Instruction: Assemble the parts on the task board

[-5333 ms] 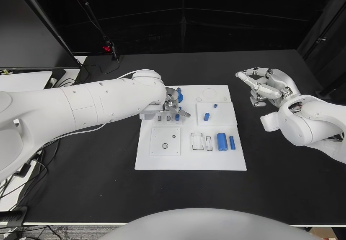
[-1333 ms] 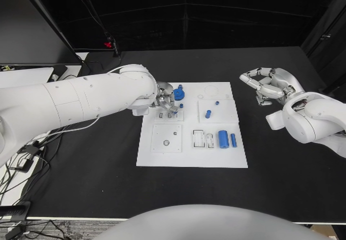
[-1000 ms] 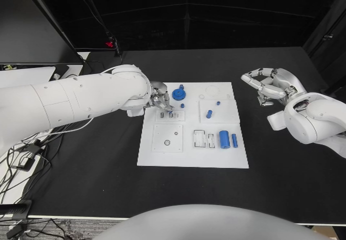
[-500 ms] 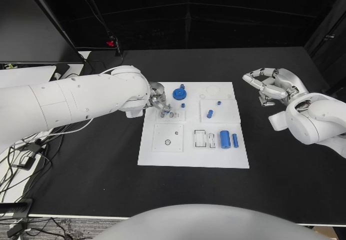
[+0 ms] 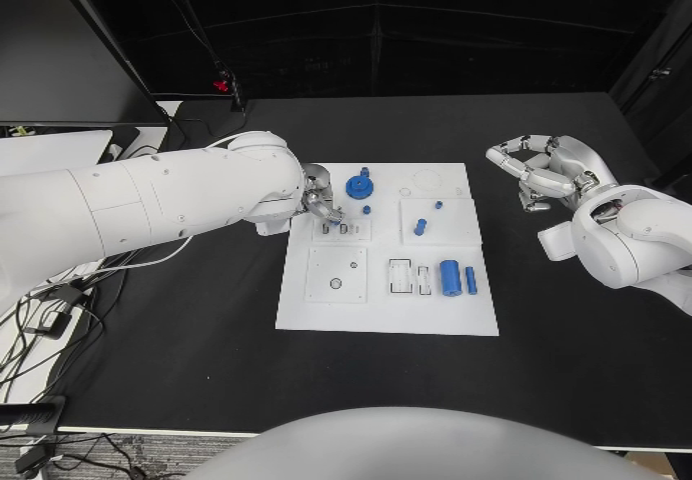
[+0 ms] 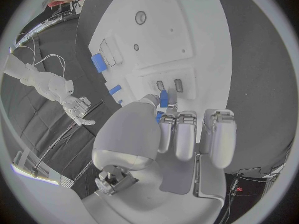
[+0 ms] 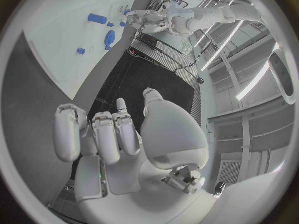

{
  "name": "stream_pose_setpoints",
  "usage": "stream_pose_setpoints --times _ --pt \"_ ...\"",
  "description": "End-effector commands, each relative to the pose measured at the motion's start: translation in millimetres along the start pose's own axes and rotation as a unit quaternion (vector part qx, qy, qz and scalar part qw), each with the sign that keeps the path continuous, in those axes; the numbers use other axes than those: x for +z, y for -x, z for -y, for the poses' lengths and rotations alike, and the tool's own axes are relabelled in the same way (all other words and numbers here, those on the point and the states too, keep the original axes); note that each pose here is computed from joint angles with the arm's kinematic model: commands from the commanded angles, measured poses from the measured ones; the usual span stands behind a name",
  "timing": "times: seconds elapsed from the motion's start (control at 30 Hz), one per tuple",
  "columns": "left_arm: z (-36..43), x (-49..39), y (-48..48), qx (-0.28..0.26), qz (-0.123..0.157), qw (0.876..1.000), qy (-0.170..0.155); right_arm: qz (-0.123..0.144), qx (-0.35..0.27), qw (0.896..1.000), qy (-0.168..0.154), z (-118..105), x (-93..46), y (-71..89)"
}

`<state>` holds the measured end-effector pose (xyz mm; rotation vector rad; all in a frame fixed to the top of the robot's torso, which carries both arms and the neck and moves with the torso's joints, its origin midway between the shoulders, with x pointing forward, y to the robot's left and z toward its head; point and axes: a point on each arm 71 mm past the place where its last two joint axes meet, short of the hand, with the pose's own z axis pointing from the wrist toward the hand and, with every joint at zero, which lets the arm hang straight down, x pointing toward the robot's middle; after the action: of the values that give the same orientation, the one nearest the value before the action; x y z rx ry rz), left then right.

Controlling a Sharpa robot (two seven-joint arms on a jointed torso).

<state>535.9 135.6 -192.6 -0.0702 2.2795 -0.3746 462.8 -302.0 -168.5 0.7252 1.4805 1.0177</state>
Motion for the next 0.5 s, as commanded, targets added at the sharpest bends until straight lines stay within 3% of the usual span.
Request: stream_pose_setpoints --times 0.03,0.5 --pt "0.0 0.5 -1.2 0.002 -0.008 1.000 0.007 -0.003 0.001 1.000 0.006 -1.9 0.1 -1.3" --pt "4.6 2.7 -3.8 0.008 -0.018 1.000 -0.002 -0.003 0.001 1.000 0.008 -2.7 0.0 -2.1"
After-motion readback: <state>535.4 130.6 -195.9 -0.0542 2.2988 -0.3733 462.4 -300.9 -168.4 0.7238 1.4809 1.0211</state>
